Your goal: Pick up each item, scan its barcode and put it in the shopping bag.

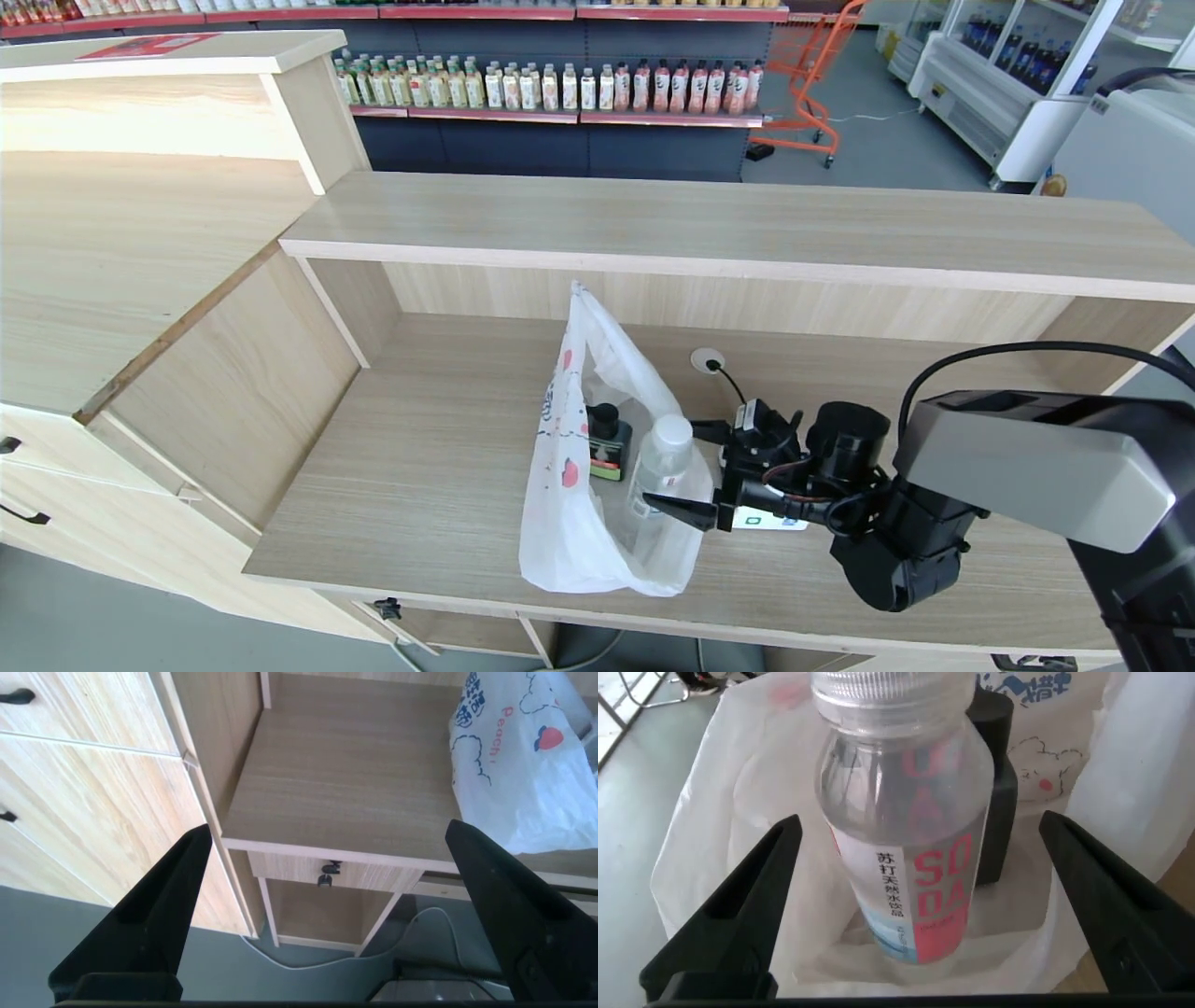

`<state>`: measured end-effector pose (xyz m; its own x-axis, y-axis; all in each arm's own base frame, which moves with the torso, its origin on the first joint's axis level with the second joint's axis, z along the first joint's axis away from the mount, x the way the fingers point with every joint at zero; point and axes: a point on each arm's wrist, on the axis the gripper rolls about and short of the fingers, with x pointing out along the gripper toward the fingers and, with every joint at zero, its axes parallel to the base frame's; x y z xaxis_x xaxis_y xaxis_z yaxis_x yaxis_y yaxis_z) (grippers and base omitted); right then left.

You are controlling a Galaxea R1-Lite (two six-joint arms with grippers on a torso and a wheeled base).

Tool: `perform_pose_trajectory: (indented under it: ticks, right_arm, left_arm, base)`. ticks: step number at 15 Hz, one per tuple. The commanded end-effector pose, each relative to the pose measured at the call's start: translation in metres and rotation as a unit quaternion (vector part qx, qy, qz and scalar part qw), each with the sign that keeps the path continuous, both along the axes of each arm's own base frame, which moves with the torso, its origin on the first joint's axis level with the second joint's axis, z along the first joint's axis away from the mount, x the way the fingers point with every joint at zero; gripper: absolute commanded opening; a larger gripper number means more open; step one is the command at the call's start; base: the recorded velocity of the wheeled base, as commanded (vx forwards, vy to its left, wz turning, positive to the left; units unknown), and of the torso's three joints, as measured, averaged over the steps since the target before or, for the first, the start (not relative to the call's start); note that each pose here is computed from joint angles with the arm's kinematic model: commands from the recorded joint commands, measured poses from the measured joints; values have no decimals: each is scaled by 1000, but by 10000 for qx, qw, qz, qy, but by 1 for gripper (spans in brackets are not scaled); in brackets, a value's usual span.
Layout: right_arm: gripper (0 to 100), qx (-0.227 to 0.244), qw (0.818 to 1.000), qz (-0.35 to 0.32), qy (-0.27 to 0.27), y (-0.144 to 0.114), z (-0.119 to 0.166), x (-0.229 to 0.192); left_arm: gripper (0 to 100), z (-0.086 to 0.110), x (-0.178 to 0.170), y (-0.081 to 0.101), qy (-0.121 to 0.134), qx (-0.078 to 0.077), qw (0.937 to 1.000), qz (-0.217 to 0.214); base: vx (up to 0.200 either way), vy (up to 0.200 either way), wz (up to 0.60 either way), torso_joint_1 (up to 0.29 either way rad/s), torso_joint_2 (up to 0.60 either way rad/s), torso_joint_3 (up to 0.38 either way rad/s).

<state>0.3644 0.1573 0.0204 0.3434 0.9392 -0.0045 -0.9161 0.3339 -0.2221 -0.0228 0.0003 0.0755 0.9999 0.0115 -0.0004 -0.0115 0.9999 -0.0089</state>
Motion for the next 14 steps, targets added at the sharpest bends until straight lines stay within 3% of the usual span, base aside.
perform_pose_trajectory:
  ticks: [1, 5, 9, 11, 14]
  right_arm:
    - [100, 96, 9999, -118, -22, -8, 13, 2]
    - [100, 330, 9988, -292, 222, -26, 37, -4]
    - [100, 1044, 9887, -306, 1029, -42, 98, -40]
    - [100, 1387, 9801, -769, 1192, -53, 128, -60]
    - [100, 1513, 9666, -1644, 1254, -80, 164, -92]
  left_arm:
    - [100, 0, 0, 0, -2, -1, 10000, 4]
    - [100, 0, 0, 0, -2, -1, 10000, 4]
    - [100, 0, 0, 0, -2, -1, 10000, 4]
    - [100, 0, 0, 0, -2, -1, 10000, 4]
    - [100, 0, 0, 0, -2, -1, 10000, 4]
  base:
    - [0, 0, 0, 0, 0, 0]
    - [0, 0, 0, 0, 0, 0]
    - [0, 0, 0, 0, 0, 0]
    - [0, 0, 0, 0, 0, 0]
    - [0, 0, 0, 0, 0, 0]
